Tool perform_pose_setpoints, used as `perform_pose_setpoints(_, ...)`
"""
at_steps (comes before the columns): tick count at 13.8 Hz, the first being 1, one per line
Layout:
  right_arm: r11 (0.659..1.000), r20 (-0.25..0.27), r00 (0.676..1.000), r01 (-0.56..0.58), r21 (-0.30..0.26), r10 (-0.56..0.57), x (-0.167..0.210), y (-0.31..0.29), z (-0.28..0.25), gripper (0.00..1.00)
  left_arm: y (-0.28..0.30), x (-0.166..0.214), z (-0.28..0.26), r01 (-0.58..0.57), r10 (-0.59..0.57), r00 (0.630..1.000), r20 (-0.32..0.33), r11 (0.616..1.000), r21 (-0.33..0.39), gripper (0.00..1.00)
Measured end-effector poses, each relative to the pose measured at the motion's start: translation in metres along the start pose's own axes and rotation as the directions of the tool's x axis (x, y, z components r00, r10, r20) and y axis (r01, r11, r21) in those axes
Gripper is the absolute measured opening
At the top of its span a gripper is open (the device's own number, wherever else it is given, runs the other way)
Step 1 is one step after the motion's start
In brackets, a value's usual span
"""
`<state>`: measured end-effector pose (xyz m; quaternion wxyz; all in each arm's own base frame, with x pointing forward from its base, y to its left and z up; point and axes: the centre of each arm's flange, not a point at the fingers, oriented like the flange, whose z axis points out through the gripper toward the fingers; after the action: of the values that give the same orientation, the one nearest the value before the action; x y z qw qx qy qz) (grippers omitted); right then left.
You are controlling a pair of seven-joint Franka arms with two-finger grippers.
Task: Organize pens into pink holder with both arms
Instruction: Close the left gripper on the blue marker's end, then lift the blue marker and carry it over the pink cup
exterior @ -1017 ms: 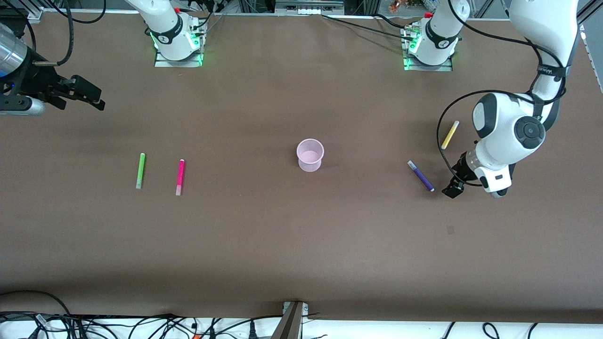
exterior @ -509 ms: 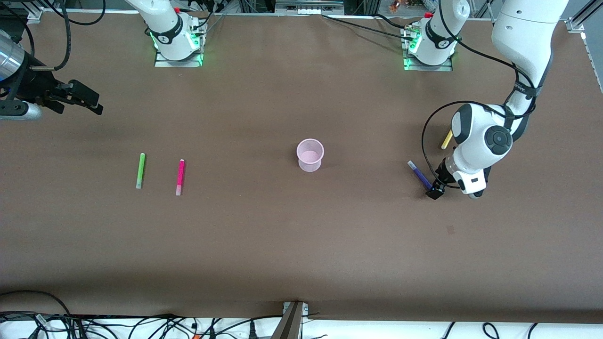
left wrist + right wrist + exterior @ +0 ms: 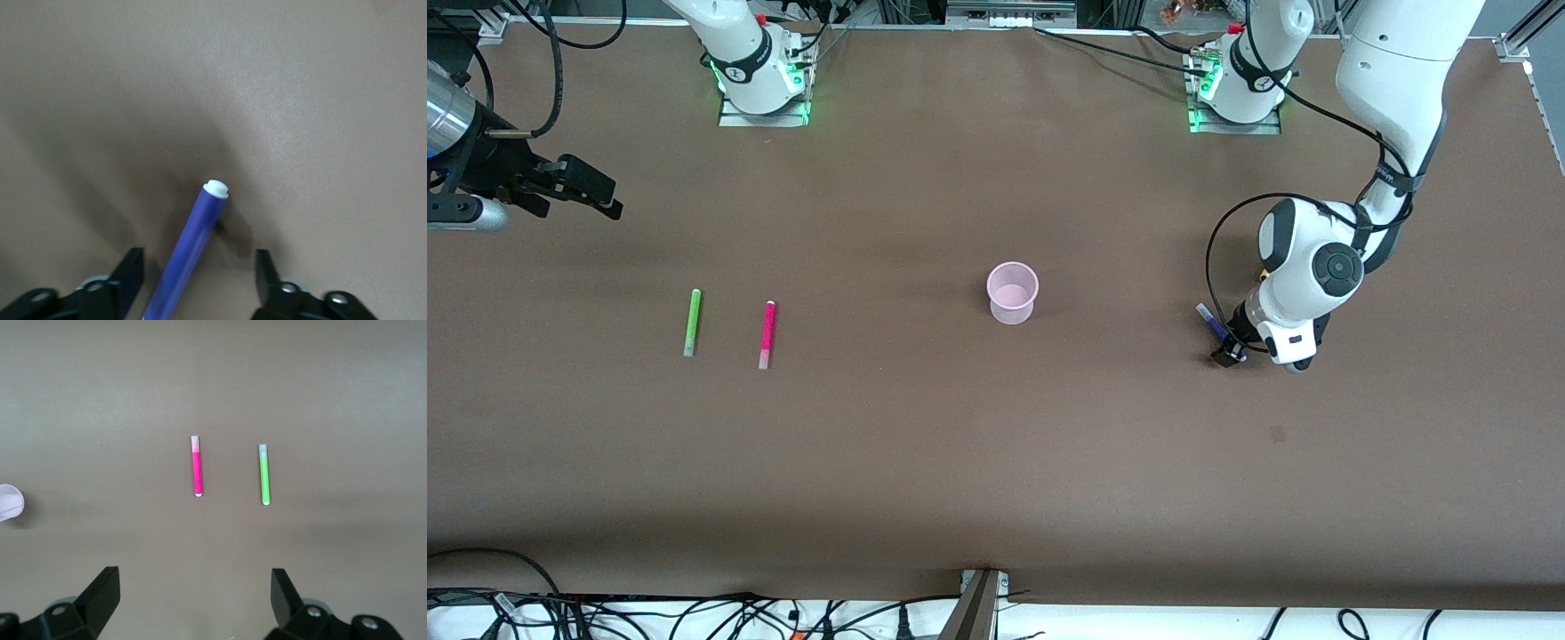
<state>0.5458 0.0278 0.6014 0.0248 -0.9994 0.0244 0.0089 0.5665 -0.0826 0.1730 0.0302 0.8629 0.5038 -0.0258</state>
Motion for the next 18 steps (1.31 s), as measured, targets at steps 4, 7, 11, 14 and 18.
perform_pose_setpoints(4, 1.000, -0.001, 1.000, 0.000, 0.000, 0.000, 0.000, 0.000, 0.000, 1.00, 0.000, 0.001, -0.001, 0.002, -0.002, 1.000, -0.004, 1.000, -0.007, 0.22)
perform_pose_setpoints(7, 1.000, -0.001, 1.000, 0.000, 0.000, 0.000, 0.000, 0.000, 0.000, 1.00, 0.003, 0.002, -0.005, 0.001, -0.001, 1.000, -0.009, 1.000, -0.018, 0.18)
perform_pose_setpoints(11, 1.000, -0.001, 1.000, 0.000, 0.000, 0.000, 0.000, 0.000, 0.000, 1.00, 0.019, 0.004, -0.051, -0.008, 0.006, 0.999, -0.033, 0.997, -0.074, 0.18)
perform_pose_setpoints(14, 1.000, -0.001, 1.000, 0.000, 0.000, 0.000, 0.000, 0.000, 0.000, 1.00, 0.034, -0.009, -0.132, -0.029, 0.025, 0.999, -0.041, 0.994, -0.105, 0.18)
perform_pose_setpoints(18, 1.000, -0.001, 1.000, 0.000, 0.000, 0.000, 0.000, 0.000, 0.000, 1.00, 0.074, -0.079, -0.215, -0.023, 0.016, 0.996, -0.088, 0.996, -0.083, 0.18)
